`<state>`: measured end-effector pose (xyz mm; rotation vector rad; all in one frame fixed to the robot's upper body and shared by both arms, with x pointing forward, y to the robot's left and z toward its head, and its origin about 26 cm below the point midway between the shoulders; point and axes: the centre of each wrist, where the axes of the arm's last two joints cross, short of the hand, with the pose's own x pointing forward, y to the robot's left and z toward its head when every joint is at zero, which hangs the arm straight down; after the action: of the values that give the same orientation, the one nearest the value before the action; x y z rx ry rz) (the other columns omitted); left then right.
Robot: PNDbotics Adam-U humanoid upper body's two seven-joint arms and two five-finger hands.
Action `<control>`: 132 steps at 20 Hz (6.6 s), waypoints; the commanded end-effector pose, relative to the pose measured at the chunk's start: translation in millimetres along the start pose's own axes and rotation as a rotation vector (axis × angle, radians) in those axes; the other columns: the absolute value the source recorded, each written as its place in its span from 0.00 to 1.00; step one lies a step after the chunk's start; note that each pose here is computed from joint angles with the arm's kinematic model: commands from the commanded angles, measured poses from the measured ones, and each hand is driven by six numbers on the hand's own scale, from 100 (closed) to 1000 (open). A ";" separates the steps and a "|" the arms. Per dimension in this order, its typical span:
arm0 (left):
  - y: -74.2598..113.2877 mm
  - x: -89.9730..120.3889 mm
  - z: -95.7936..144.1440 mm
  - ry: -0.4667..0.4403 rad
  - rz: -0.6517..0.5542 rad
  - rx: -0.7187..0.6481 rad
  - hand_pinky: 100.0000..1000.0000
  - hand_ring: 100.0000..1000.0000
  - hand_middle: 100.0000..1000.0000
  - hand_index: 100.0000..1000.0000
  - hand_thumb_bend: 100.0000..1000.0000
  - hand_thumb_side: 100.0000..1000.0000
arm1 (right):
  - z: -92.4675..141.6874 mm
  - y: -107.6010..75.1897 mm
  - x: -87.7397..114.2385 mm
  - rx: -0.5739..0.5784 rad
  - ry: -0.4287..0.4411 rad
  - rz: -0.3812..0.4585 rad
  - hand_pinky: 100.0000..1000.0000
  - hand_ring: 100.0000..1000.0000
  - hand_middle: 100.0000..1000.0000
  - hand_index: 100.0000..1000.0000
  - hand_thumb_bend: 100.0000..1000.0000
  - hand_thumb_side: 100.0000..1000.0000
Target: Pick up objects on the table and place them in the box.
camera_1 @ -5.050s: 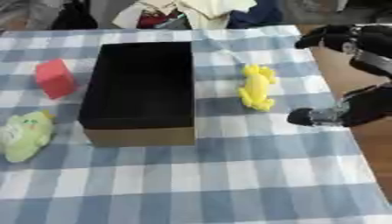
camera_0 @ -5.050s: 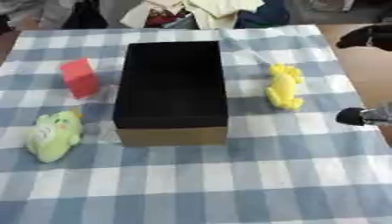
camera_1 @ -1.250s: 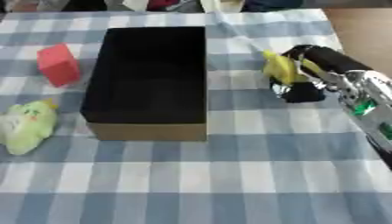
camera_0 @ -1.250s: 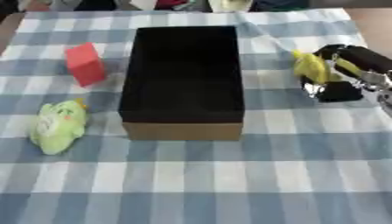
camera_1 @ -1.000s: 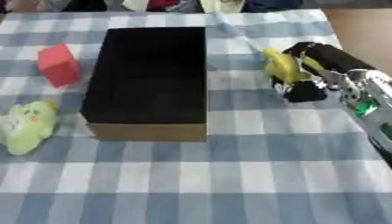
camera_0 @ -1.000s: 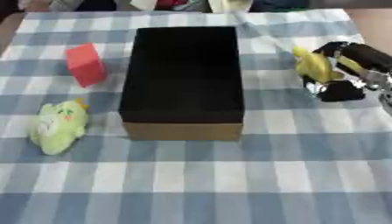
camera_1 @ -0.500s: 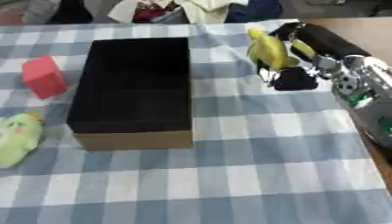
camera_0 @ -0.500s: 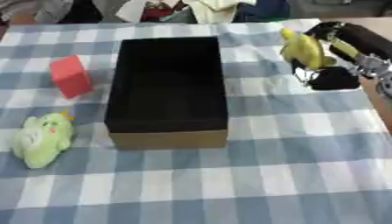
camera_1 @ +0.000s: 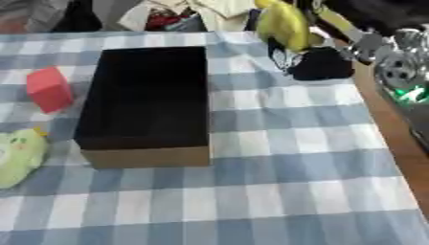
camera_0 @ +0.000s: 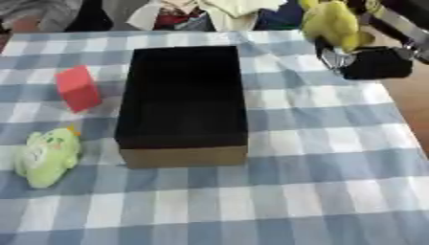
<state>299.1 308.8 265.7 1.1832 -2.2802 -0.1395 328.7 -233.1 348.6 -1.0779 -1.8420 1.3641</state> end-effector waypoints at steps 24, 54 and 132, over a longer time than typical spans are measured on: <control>4.3 12.0 -12.1 -0.081 0.013 0.029 0.69 0.91 0.82 0.85 0.06 1.00 | -100.0 52.7 87.3 -0.006 -0.138 -0.067 0.80 0.82 0.79 0.82 0.00 0.49; 3.5 13.3 -13.0 -0.081 0.016 0.032 0.68 0.91 0.82 0.85 0.07 1.00 | -122.3 136.5 100.4 0.299 -0.159 0.254 0.90 0.93 0.90 0.93 0.33 0.57; 6.9 15.8 -6.1 0.215 -0.678 -1.364 0.85 0.93 0.89 0.94 0.42 0.57 | 93.7 -1.8 -66.1 -0.785 0.005 -0.498 0.91 0.91 0.88 0.87 0.21 0.93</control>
<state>294.1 300.2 270.9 0.9638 -1.0394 -1.4559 288.3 -334.0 312.7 -0.8137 -2.4698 0.3244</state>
